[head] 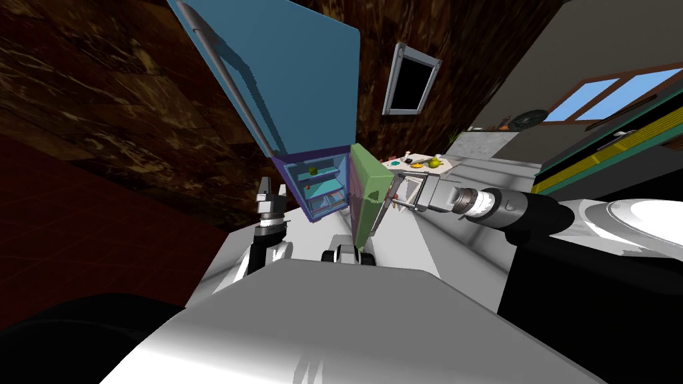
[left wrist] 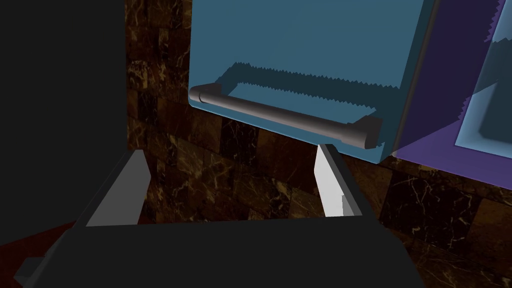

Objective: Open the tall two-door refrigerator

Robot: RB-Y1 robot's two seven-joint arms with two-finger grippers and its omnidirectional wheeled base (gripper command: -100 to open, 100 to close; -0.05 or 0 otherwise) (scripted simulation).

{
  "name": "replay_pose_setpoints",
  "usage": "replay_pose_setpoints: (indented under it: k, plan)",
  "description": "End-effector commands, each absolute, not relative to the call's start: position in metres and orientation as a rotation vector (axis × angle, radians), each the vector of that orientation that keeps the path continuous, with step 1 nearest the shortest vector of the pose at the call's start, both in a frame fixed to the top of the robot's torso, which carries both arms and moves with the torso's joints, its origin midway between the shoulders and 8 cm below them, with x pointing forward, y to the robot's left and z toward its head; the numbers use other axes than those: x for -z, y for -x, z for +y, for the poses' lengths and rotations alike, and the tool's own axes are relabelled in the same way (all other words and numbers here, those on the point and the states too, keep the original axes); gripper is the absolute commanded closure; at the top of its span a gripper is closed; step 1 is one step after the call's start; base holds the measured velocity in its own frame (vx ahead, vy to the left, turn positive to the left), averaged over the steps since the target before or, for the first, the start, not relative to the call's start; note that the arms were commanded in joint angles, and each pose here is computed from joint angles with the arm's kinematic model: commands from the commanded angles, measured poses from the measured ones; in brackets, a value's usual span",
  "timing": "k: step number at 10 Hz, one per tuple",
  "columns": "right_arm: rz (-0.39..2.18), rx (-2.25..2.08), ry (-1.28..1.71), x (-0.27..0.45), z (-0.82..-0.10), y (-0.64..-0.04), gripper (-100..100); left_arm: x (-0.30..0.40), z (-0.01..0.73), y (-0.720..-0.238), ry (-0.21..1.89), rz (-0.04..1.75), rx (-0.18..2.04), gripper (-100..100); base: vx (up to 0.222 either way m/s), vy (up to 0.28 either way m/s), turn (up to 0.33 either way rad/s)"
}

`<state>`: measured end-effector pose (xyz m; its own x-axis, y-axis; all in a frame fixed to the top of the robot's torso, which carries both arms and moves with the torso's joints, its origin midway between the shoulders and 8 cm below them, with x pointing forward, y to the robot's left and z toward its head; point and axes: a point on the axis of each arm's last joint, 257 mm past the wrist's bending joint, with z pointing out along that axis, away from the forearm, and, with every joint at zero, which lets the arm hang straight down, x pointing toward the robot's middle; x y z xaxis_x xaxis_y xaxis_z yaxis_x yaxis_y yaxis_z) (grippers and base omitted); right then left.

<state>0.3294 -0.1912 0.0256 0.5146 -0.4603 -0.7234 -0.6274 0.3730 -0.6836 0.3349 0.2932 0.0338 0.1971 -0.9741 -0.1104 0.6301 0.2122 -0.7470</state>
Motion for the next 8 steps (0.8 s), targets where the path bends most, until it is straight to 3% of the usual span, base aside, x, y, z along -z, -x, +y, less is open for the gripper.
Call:
replay_pose_setpoints:
  k: [1,4,5,8]
  plan:
    - [1.091,-0.157,1.263,-0.046,-0.185,-0.331,-100,-0.034,0.293,-0.335,0.635,0.663,1.235,0,0.008,0.016,-0.064]
    - [1.083,-0.165,1.270,-0.058,-0.180,-0.331,-100,-0.034,0.293,-0.335,0.635,0.663,1.234,0,0.006,-0.001,-0.050]
    - [1.084,-0.167,1.269,-0.058,-0.180,-0.331,0,-0.034,0.293,-0.335,0.635,0.663,1.235,0,0.000,0.000,0.000]
    - [1.084,-0.167,1.269,-0.058,-0.180,-0.331,0,-0.034,0.293,-0.335,0.635,0.663,1.235,0,0.000,0.000,0.000]
